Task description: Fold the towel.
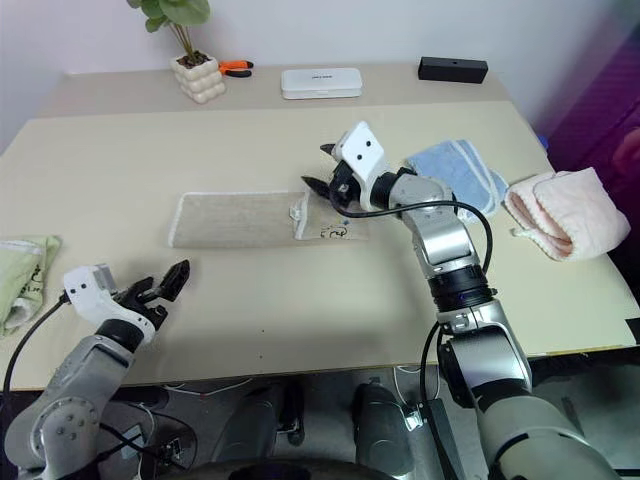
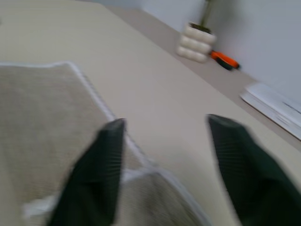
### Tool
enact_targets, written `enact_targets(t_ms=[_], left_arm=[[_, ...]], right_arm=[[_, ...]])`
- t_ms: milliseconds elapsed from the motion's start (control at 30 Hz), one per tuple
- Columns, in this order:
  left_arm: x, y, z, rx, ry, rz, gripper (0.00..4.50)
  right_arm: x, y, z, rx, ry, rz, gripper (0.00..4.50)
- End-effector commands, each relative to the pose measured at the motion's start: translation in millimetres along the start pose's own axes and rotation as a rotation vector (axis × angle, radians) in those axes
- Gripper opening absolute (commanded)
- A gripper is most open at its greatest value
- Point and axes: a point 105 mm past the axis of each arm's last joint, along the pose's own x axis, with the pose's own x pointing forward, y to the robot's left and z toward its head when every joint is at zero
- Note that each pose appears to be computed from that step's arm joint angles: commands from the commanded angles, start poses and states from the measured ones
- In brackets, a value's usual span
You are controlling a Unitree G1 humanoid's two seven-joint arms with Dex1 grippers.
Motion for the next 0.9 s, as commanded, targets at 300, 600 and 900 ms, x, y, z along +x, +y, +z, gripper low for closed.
enact_targets(t_ms=[300, 600, 900], left_arm=[[53.0, -24.6, 1.4, -0.360, 0.081, 0.015, 4.50], [79.4, -43.5, 4.4, -0.502, 0.095, -0.041, 2.73], [71.0, -36.4, 41.1, -0.455, -0.062, -0.089, 0.05]], right_arm=[[2.9, 27.4, 19.0, -0.086, -0.078, 0.065, 4.42], [-3.9, 43.5, 16.9, -0.082, -0.071, 0.098, 4.50], [-4.5, 49.8, 14.9, -0.043, -0.059, 0.101, 4.50]])
